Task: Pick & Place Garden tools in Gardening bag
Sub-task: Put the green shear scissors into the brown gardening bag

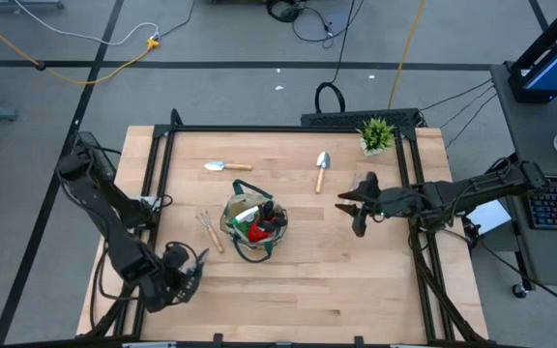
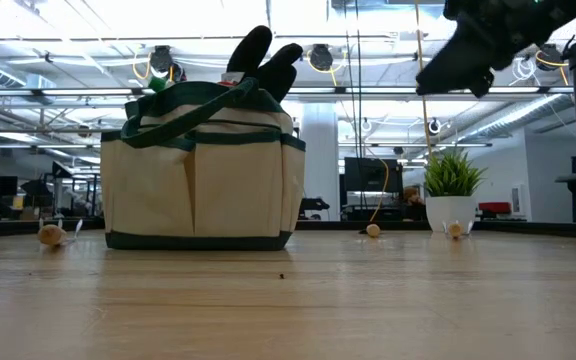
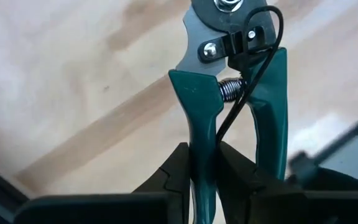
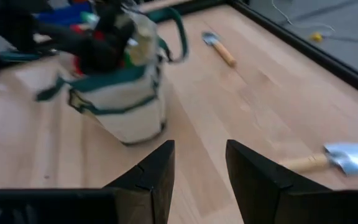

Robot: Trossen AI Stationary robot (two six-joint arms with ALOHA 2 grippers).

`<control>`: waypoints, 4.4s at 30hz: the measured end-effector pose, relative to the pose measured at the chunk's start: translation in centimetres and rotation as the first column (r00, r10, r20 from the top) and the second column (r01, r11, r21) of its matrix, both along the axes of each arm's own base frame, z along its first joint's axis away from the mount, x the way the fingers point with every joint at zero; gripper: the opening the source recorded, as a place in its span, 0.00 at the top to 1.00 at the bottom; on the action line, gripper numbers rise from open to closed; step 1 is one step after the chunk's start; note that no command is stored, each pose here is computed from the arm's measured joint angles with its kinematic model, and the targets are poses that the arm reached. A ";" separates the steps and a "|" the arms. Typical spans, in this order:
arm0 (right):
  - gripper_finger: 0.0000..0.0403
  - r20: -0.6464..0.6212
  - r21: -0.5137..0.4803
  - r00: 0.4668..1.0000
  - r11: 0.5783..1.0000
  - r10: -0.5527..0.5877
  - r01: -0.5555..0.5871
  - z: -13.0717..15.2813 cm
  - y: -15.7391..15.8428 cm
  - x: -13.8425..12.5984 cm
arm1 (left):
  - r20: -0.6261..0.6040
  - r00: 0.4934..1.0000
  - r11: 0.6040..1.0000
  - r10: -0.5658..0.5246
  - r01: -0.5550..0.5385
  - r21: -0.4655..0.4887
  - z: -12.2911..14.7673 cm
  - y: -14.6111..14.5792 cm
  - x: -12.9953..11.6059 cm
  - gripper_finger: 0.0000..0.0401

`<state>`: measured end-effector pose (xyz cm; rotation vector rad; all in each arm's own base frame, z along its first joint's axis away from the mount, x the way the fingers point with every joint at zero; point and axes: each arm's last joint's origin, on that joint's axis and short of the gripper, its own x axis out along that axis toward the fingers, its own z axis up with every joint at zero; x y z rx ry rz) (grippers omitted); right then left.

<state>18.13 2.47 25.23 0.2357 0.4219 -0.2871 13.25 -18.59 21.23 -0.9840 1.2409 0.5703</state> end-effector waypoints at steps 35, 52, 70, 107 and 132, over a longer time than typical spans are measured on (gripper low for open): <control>0.67 0.548 -0.602 0.753 0.797 0.363 0.054 8.0 2.9 0.2 | 0.779 0.623 0.997 -0.068 0.006 0.082 18.0 7.7 10.3 0.87; 0.66 0.354 -0.894 0.783 0.431 0.511 0.124 12.7 5.8 4.5 | 0.915 0.400 0.996 0.058 0.038 -0.080 20.0 14.0 14.8 0.87; 0.47 0.100 -0.982 0.937 0.182 0.335 0.040 12.4 7.3 9.6 | 0.787 0.539 0.896 0.299 0.125 -0.426 18.4 16.2 17.1 0.87; 0.43 0.032 -0.904 0.927 0.406 0.374 -0.133 9.1 8.4 11.2 | 0.299 0.810 0.561 0.504 -0.044 -0.826 13.6 17.3 21.2 0.87; 0.50 0.053 -0.864 0.960 0.495 0.274 -0.094 8.9 7.9 11.3 | 0.346 0.809 0.603 0.474 -0.012 -0.798 13.4 17.3 21.2 0.87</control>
